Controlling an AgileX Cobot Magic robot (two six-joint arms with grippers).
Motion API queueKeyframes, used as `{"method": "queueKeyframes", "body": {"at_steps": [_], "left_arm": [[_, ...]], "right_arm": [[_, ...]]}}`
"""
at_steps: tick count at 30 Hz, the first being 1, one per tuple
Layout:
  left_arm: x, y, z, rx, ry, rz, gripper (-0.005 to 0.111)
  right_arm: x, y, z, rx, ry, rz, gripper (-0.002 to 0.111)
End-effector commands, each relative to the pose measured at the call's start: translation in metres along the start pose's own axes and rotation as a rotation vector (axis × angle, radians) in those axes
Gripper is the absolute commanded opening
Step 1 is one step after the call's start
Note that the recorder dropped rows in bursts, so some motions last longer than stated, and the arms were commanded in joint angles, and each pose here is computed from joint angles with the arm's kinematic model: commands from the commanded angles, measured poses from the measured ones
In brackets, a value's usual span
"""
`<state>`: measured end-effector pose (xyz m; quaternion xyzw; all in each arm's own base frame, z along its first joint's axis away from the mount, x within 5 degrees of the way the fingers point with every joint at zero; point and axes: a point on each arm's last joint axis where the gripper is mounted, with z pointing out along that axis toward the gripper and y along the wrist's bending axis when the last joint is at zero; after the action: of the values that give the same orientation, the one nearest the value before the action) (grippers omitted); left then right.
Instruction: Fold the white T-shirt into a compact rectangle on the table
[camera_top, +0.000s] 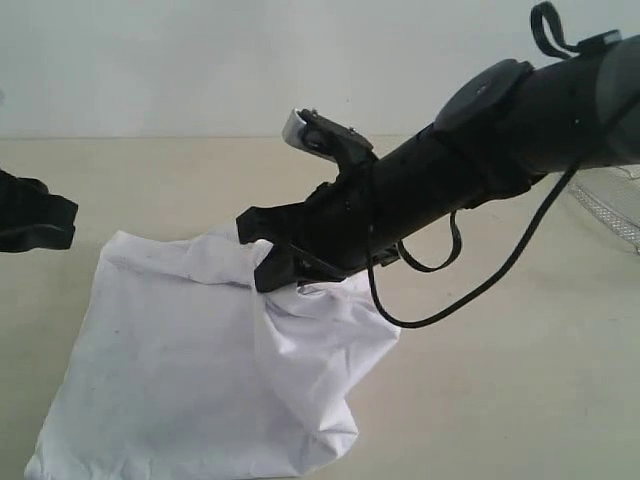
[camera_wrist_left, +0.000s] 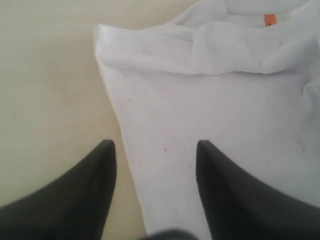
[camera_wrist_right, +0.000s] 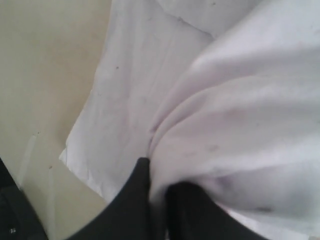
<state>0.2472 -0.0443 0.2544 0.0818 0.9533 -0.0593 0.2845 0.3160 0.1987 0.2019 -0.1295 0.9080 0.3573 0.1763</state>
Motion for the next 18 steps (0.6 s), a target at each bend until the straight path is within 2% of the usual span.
{"method": "queueKeyframes", "body": {"at_steps": [1,10,18], "left_arm": [[0.001,0.0,-0.008,-0.007,-0.004,-0.008,0.047],[0.002,0.0,-0.008,-0.008,0.006,-0.013,0.047],[0.004,0.0,-0.009,-0.006,0.026,-0.013,0.047]], "right_arm": [[-0.005,0.01,0.004,-0.03,-0.007,-0.009,0.0],[-0.013,0.038,0.009,-0.055,-0.047,-0.063,0.0],[-0.009,0.046,0.041,-0.059,-0.002,-0.08,0.0]]}}
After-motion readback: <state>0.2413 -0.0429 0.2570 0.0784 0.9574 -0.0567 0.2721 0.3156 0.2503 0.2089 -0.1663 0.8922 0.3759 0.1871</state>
